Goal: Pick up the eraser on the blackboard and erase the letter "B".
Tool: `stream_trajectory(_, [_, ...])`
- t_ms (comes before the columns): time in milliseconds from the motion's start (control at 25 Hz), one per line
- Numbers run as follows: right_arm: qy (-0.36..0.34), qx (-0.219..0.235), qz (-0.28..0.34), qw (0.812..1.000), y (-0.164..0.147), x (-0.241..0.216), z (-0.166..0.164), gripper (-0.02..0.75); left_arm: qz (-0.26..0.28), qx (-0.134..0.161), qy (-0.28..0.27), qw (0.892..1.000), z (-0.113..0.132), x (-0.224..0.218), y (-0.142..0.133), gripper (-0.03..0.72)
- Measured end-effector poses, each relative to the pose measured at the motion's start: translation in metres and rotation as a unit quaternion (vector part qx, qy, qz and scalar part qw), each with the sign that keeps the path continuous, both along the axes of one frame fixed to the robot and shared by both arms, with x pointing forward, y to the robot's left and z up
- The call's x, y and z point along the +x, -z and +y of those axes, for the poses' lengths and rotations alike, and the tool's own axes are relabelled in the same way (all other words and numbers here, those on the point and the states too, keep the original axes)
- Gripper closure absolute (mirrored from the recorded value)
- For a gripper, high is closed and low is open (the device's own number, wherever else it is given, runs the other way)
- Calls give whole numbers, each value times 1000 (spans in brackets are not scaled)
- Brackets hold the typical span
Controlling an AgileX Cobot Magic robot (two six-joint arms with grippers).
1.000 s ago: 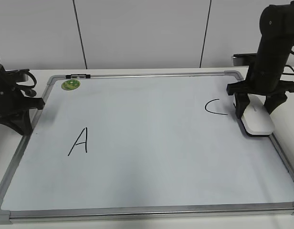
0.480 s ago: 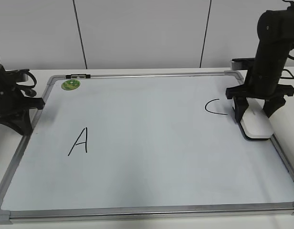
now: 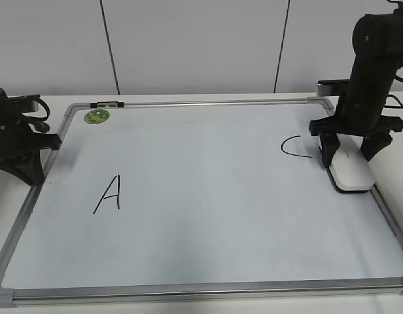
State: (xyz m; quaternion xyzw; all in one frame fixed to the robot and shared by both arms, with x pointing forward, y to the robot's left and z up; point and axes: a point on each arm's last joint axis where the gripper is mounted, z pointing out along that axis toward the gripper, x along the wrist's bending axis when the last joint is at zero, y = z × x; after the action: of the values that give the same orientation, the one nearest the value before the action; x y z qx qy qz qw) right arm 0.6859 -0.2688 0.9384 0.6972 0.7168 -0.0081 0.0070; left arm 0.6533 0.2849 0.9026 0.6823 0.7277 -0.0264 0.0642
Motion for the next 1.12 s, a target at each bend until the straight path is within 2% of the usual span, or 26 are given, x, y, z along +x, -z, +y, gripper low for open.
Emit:
stream_trajectory(200, [0, 0, 0, 1000, 0, 0, 0, 127, 1, -1, -1, 1000, 0, 0, 0, 631])
stream_trajectory(440, [0, 0, -1, 1000, -1, 0, 0, 120, 3, -1, 0, 1000, 0, -1, 0, 625])
stream_trajectory(560, [0, 2, -16, 1000, -15, -2, 0, 120, 6, -2, 0, 1000, 0, -1, 0, 596])
stream_trajectory(680, [0, 2, -38, 999, -34, -4, 0, 122, 14, -2, 2, 1000, 0, -4, -6, 483])
stream_trajectory(760, [0, 2, -47, 999, -42, -6, -1, 123, 6, 2, 6, 1000, 0, -3, -17, 354])
stream_trajectory(880, [0, 3, -58, 998, -52, -8, -1, 128, -11, 8, 11, 1000, 1, -4, -37, 200])
stream_trajectory(960, [0, 6, -67, 998, -60, -9, -1, 137, -14, 8, 13, 1000, 1, -7, -48, 157])
stream_trajectory(1120, [6, 28, -87, 996, -80, -16, 3, 151, 5, 2, 14, 1000, 0, -14, -59, 134])
